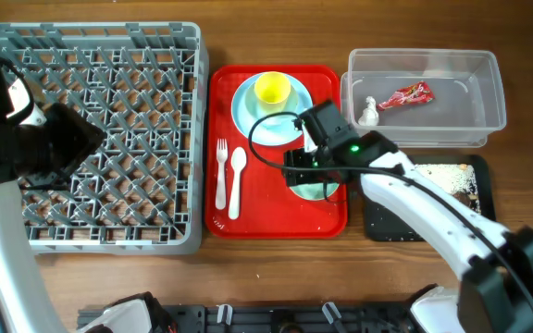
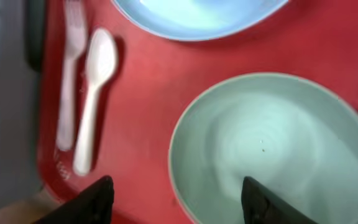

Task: Sort waste into correct bins and load items into the dishwasher rack
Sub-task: 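Return emptied green bowl to the red tray with right gripper, then reach left gripper to the white spoon and grasp it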

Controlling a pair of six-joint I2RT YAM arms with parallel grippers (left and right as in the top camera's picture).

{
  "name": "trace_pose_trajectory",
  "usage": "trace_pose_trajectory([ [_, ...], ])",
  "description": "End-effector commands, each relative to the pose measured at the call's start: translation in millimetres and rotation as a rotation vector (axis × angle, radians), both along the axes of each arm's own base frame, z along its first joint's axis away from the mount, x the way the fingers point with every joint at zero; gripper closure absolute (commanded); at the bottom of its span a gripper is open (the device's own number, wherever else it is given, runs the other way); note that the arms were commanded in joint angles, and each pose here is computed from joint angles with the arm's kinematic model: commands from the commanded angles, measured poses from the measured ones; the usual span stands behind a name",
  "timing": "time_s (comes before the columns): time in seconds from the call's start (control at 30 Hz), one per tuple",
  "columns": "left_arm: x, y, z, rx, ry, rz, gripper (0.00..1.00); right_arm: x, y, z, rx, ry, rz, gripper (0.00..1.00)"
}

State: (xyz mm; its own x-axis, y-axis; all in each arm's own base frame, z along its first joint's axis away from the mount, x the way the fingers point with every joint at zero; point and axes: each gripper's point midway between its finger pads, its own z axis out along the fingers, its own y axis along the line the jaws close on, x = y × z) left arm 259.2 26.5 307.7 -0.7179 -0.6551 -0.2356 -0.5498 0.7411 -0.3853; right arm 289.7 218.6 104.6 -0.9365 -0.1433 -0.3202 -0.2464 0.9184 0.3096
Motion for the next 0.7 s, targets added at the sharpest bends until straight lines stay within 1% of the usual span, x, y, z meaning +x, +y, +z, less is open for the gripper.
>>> trace_pose_trajectory([
  [0.0, 4.2, -33.0, 4.9, -0.057, -0.027, -0.116, 0.73, 17.5, -16.1, 114.6, 0.074, -0.27, 0.001, 0.32],
  [0.03, 3.5, -48.3, 5.0, -0.058, -0.027, -0.174, 0.82, 18.0, -37.2, 139.9, 0.067, -0.326, -0.055, 0.28],
  [0.07, 3.4, -63.0, 5.1, -0.057, -0.029, -0.23, 0.91, 17.4, -59.5, 159.2, 0.053, -0.374, -0.115, 0.2],
  [0.1, 3.0, -77.3, 5.5, -0.054, -0.033, -0.283, 0.96, 16.2, -83.3, 174.5, 0.031, -0.421, -0.182, 0.13],
  [0.13, 3.1, -94.7, 5.9, -0.044, -0.042, -0.342, 0.96, 12.0, -115.8, 190.2, -0.007, -0.477, -0.275, 0.01],
  [0.2, 2.4, -119.2, 5.0, -0.004, -0.049, -0.392, 0.95, -1.3, -159.8, 203.6, -0.083, -0.525, -0.403, 0.0],
  [0.23, 2.7, -127.7, 3.4, 0.029, -0.052, -0.404, 0.89, -12.1, -175.0, 207.4, -0.105, -0.532, -0.445, 0.0],
  [0.27, 2.9, -135.8, 1.0, 0.063, -0.051, -0.415, 0.8, -19.1, -180.3, 210.0, -0.106, -0.535, -0.458, 0.0],
  [0.3, 3.5, -142.4, -2.8, 0.097, -0.047, -0.429, 0.77, -25.3, -182.8, 212.6, -0.104, -0.542, -0.463, 0.0],
  [0.37, 3.4, -156.6, -15.8, 0.16, -0.014, -0.453, 0.66, -32.4, -184.4, 217.3, -0.096, -0.557, -0.465, 0.0],
  [0.4, 2.2, -167.5, -25.4, 0.172, 0.013, -0.492, 0.64, -33.2, -184.5, 218.2, -0.094, -0.561, -0.466, 0.0],
  [0.47, 1.5, -184.4, -49.5, 0.195, 0.083, -0.548, 0.63, -32.1, -184.3, 216.9, -0.097, -0.556, -0.465, 0.0],
  [0.53, 5.5, -189.1, -72.3, 0.239, 0.144, -0.563, 0.64, -29.9, -183.8, 214.4, -0.102, -0.546, -0.463, 0.0],
  [0.57, 8.6, -189.3, -87.8, 0.269, 0.187, -0.566, 0.7, -28.4, -183.4, 212.5, -0.105, -0.539, -0.462, 0.0],
  [0.6, 12.9, -191.5, -105.4, 0.285, 0.232, -0.568, 0.73, -25.7, -182.8, 209.2, -0.11, -0.527, -0.46, 0.0],
  [0.67, 20.1, -196.3, -132.4, 0.3, 0.285, -0.573, 0.76, -20.2, -181.6, 202.1, -0.123, -0.501, -0.457, 0.0],
])
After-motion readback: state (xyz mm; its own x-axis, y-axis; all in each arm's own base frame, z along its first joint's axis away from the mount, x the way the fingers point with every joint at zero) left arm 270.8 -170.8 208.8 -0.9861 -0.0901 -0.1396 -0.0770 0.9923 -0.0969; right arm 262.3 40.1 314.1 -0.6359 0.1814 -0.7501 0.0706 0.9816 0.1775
